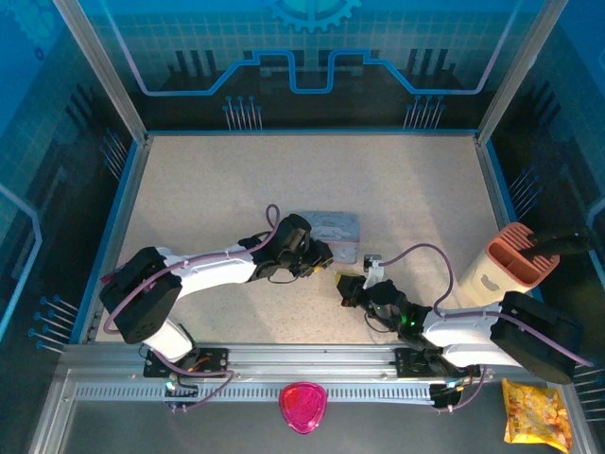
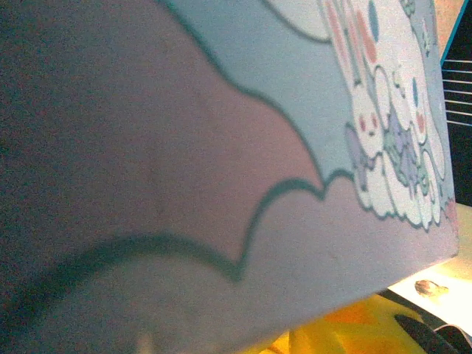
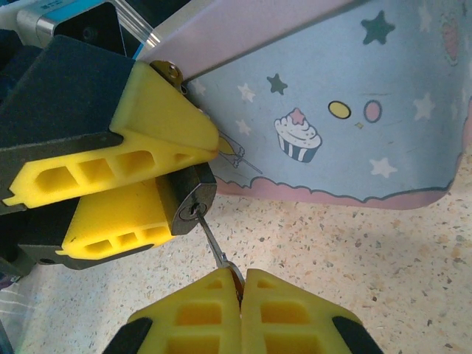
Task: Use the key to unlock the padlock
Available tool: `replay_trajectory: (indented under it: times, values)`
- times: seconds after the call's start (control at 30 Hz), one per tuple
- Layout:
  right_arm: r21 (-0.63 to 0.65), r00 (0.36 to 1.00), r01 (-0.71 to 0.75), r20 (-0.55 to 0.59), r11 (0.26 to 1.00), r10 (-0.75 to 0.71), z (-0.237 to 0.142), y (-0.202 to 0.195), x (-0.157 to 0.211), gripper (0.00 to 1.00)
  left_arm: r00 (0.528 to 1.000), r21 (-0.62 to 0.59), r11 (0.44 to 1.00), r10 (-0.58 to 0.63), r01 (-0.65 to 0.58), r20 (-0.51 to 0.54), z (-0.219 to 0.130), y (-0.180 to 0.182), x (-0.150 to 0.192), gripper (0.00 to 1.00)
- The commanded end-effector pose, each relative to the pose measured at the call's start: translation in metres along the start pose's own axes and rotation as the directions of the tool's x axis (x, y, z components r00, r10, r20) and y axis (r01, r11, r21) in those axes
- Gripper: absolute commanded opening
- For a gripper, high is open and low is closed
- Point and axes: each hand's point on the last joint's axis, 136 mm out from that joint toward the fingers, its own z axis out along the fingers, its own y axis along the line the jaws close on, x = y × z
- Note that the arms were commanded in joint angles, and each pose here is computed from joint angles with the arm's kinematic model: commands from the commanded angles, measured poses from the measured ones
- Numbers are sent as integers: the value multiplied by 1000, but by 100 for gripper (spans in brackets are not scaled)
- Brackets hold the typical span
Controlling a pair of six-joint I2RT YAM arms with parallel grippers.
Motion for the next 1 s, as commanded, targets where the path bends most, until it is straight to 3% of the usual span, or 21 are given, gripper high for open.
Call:
replay_trajectory:
  times: [0.0,0.97]
  values:
    - [-23,999,-24,38,999,25,-2,7,-7,0,1000,48,998,-27,27,2,-9,-10,0,9]
    - [-41,997,-42,66,998,45,-3,15,-17,0,1000,40,999,-6,6,-6,-5,-11,12,9]
